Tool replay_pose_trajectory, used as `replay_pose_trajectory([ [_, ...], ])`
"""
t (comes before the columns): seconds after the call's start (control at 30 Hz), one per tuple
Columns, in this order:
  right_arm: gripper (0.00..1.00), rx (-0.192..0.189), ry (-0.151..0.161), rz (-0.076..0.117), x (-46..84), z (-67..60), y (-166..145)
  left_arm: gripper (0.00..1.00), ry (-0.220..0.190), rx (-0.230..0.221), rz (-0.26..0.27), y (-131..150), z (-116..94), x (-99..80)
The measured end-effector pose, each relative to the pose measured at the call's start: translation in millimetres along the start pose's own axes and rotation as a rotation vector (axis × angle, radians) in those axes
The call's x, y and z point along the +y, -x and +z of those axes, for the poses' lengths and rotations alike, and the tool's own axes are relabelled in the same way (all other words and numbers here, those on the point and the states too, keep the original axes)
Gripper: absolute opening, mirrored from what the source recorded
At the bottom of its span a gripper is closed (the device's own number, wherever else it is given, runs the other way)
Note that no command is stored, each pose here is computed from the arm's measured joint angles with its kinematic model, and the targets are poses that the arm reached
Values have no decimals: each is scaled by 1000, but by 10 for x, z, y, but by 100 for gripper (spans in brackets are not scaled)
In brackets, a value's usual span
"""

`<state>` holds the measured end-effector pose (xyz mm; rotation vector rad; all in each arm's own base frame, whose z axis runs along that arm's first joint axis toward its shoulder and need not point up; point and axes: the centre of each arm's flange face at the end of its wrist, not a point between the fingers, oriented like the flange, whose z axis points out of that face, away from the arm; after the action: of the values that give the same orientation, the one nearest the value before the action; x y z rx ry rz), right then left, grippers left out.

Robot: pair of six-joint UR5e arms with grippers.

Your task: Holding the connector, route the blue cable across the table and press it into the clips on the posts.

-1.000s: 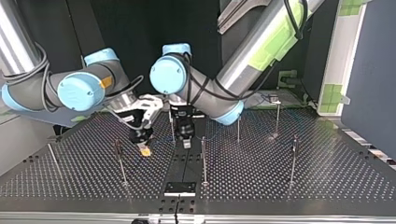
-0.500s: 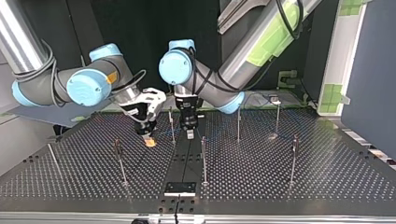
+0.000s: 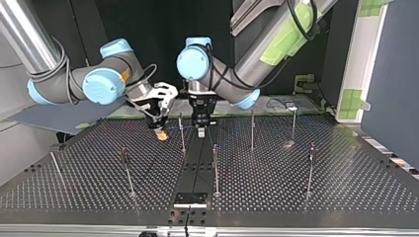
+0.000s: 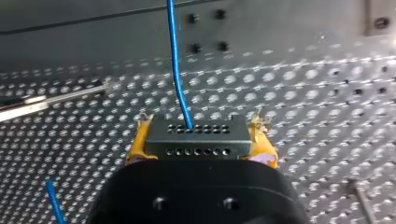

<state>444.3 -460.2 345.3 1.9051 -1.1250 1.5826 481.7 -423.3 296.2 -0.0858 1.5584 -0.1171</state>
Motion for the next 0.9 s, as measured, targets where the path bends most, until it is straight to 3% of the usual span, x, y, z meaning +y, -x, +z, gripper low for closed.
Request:
replay_pose_trajectory([
  [0.17, 0, -31, 6, -5, 15, -29, 165, 0, -26, 6, 1, -152, -7, 68],
  [0.3, 0, -53, 19, -6, 48, -53, 279, 0, -22, 5, 1, -91, -43, -5],
  [0.37, 0, -37, 10, -6, 7, -38, 199, 0, -19, 5, 1, -89, -35, 5],
  [0.9, 0, -36, 7, -6, -1, -36, 193, 0, -20, 4, 1, -87, -34, 2],
])
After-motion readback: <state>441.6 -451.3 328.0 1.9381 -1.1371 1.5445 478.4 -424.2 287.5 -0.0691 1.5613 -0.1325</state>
